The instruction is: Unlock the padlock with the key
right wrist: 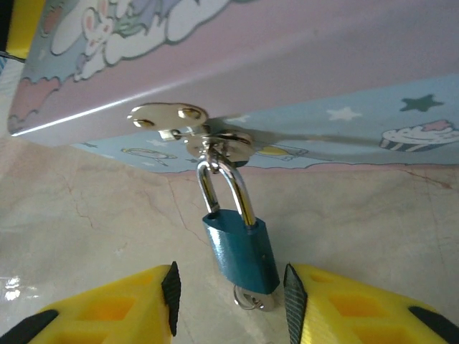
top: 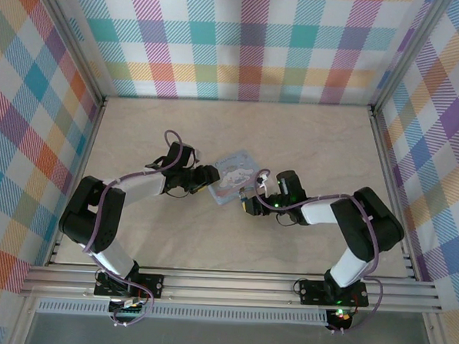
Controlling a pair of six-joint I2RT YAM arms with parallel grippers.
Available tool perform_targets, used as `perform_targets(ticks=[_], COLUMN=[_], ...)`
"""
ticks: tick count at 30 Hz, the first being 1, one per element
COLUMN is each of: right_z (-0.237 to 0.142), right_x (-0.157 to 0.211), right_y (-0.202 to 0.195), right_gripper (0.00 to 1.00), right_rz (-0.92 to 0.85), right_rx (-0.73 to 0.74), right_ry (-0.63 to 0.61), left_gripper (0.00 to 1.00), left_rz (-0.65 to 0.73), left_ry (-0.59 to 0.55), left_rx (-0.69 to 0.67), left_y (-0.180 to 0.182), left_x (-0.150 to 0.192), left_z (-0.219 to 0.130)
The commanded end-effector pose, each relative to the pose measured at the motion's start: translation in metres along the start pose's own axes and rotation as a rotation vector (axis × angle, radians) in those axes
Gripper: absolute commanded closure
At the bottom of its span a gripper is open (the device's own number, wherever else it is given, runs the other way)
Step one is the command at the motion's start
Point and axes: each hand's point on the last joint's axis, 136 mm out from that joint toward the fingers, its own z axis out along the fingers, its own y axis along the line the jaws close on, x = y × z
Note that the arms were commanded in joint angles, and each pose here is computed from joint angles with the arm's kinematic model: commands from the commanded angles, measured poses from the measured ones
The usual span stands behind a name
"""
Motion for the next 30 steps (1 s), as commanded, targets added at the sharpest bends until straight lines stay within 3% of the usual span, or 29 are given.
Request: perform_targets(ticks=[1, 25, 30], right_z=[0.0037, 0.0103, 0.0103], right_x=[-0.0097, -0.0145, -0.0152], right_y=[0.0049, 0.0072, 0.0074], right_gripper=[0.57, 0.71, 0.80], right_rz=[-0.028, -0.056, -0.057], right_rx=[-0.019, -0.042, -0.041], right_ry=[-0.018, -0.024, -0.026], left_gripper=[0.42, 0.42, 0.42], left_rz=[-0.042, -0.042, -0.040], left_ry=[0.081, 0.089, 0.088], left_rx=[-0.098, -0.109, -0.111], left_y=[0.0247, 0.0260, 0.0263], left_x=[0.0259, 0.0288, 0.0291], left_z=[0.0076, 0.0097, 0.0089])
